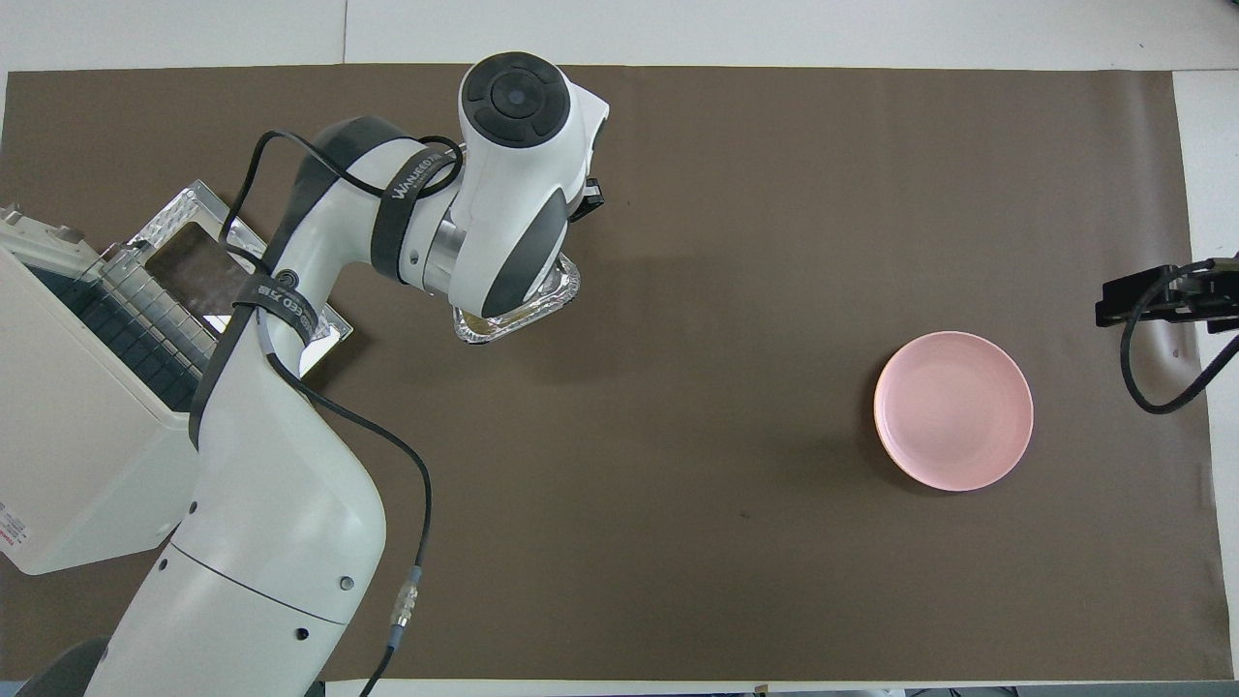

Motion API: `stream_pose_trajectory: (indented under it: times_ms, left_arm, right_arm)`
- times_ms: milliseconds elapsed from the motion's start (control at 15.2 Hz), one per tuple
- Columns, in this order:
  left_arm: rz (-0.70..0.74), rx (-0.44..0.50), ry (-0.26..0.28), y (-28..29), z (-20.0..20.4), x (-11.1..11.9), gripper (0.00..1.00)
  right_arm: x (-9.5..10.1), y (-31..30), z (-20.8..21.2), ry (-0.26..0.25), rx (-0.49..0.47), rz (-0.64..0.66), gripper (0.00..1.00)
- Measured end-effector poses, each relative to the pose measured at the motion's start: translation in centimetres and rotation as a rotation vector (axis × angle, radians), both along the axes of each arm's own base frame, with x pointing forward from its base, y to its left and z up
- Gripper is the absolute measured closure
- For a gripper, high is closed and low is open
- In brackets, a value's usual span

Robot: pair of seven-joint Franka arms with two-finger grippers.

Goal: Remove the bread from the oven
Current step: 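Pull the foil tray out of the oven with the left gripper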

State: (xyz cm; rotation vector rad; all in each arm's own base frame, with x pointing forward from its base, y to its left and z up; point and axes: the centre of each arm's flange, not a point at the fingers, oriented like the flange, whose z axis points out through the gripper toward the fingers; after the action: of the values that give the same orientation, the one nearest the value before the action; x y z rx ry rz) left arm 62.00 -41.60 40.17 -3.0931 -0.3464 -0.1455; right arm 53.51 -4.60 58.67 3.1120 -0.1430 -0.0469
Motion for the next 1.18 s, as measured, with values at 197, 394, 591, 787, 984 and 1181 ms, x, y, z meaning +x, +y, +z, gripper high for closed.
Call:
stream_pose_trajectory:
  times_ms: [197,394,591,787,984,1181]
  left_arm:
    - [-0.013,-0.001,0.009,-0.4,0.0,-0.3,0.98]
    - [-0.068,-0.020,0.029,-1.3,-0.1,-1.0,0.98]
    - [-0.199,-0.035,0.029,-3.1,0.2,-2.1,0.98]
    - [-0.450,-0.024,0.007,-6.2,0.5,-4.2,0.98]
    - [-0.571,0.003,0.001,-9.2,-0.2,-6.9,0.98]
    - [-0.588,0.039,0.032,-11.3,-2.7,-9.9,0.98]
  right_arm:
    - [0.0,0.0,0.0,0.000,0.000,0.000,0.00]
    - [0.0,0.0,0.0,0.000,0.000,0.000,0.00]
    - [0.0,0.0,0.0,0.000,0.000,0.000,0.00]
    - [0.0,0.0,0.0,0.000,0.000,0.000,0.00]
    - [0.0,0.0,0.0,0.000,0.000,0.000,0.00]
    - [0.0,0.0,0.0,0.000,0.000,0.000,0.00]
